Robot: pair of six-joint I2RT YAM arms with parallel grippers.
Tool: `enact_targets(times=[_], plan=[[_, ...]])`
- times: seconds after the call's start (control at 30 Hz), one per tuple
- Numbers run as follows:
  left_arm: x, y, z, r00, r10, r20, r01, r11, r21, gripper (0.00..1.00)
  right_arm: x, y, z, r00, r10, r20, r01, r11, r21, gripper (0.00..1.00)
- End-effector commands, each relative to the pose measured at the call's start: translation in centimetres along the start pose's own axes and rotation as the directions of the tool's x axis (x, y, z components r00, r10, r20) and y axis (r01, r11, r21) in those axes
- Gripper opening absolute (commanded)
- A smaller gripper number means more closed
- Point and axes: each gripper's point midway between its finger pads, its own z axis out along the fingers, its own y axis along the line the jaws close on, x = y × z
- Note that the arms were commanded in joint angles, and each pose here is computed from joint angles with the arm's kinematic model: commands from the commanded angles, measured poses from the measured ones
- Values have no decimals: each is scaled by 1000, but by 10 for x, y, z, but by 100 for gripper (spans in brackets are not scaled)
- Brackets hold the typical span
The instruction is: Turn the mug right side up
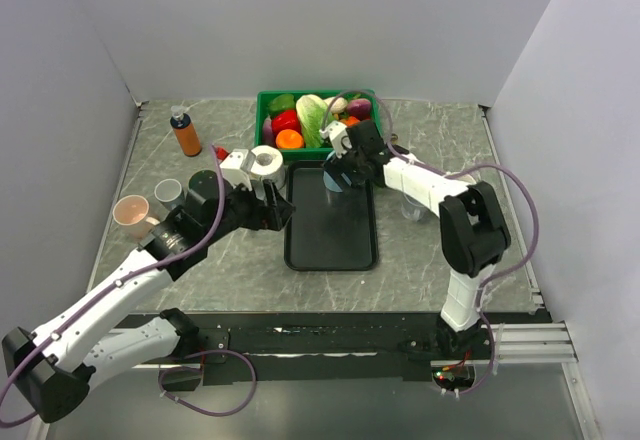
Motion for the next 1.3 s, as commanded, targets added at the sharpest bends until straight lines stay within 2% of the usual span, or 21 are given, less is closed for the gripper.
enact_targets(times=[0.0,0.2,0.33,0.37,0.5,0.57,0.73,0.93,0.97,1.0,1.03,1.07,1.27], plan=[[-6,-12,-12,999,20,31,-22,997,67,96,-23,-13,15,992,-120,34,118,992,36,87],[-1,-7,-17,999,35,16,-36,998,52,96,-25,-13,32,987,-158,19,158,987,11,86],[0,-2,-16,999,35,23,-35,999,28,96,-25,-6,29,990,-143,19,143,990,-13,81],[1,0,-16,999,35,20,-35,999,23,96,-24,-2,26,991,-133,18,133,991,-13,72],[4,0,-12,1000,31,6,-31,999,24,96,-18,-4,18,996,-94,8,94,995,20,66],[5,0,-11,1000,29,-1,-29,999,20,96,-13,-1,14,997,-83,10,83,996,23,56],[8,1,-11,1000,28,1,-28,999,23,96,-5,1,14,997,-74,-12,74,997,15,46],[8,3,-14,1000,20,8,-20,1000,19,96,-10,1,12,999,-37,10,37,999,23,26],[8,3,-14,1000,20,9,-20,1000,17,96,-12,1,12,999,-32,14,32,999,24,18],[8,4,-15,1000,18,7,-19,1000,15,96,-12,0,12,999,-28,16,28,999,25,13],[7,4,-16,1000,15,13,-15,1000,13,96,-13,0,12,1000,-24,16,23,999,25,4],[7,4,-16,1000,13,14,-13,1000,11,96,-13,1,12,1000,-22,12,21,1000,23,0],[10,4,-15,1000,6,12,-6,1000,14,96,-12,1,9,999,53,8,-53,999,13,0]])
